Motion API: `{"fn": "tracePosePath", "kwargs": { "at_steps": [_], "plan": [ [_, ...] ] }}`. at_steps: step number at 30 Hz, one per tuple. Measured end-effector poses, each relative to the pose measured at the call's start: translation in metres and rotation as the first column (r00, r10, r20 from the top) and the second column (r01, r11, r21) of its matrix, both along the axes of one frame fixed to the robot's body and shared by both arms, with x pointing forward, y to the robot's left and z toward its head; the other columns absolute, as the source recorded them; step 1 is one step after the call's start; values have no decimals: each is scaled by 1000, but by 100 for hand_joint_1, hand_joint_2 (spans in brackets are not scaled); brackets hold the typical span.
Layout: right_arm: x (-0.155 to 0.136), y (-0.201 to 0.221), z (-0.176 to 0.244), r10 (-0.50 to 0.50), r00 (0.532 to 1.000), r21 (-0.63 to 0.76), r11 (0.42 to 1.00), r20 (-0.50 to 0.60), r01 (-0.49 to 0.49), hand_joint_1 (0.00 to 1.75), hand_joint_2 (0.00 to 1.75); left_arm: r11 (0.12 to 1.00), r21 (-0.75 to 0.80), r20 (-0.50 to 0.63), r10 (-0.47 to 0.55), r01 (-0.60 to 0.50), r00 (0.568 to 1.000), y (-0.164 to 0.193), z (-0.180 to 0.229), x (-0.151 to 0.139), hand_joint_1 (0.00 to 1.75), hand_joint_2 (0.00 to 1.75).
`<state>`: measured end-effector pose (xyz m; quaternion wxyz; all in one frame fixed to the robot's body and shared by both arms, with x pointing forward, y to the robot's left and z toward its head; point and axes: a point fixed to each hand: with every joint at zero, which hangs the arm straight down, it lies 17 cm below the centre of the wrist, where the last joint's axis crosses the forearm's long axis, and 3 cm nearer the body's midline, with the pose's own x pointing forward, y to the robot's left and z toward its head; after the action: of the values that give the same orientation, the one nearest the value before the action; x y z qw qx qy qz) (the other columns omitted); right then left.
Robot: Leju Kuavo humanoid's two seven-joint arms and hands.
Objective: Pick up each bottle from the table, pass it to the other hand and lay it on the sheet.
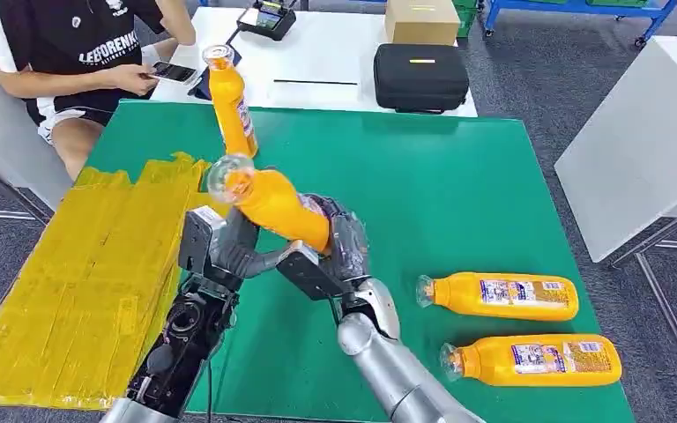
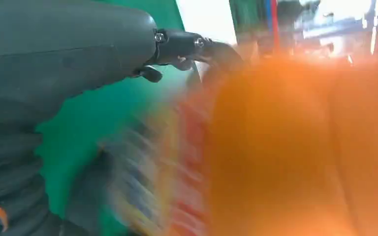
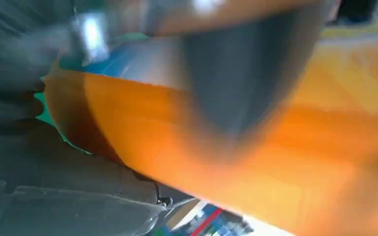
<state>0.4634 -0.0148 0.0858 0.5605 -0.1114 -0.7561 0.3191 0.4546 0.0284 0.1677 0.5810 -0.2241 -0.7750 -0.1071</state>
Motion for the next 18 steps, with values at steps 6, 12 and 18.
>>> {"fn": "tracePosePath", "kwargs": {
  "at_steps": [6, 12, 18],
  "plan": [
    [-7, 19, -6, 45, 999, -18, 999, -23, -45, 175, 175, 1000, -17, -7, -3, 3, 1000, 0, -2, -1, 0, 175],
    [-8, 22, -8, 53, 998, -24, 998, -33, -53, 175, 175, 1000, -17, -14, -1, 1, 1000, 1, -5, 0, 0, 175],
    [-8, 23, -11, 55, 998, -29, 998, -40, -57, 175, 175, 1000, -16, -20, 0, 0, 1000, 1, -7, 0, 0, 175]
  ]
}}
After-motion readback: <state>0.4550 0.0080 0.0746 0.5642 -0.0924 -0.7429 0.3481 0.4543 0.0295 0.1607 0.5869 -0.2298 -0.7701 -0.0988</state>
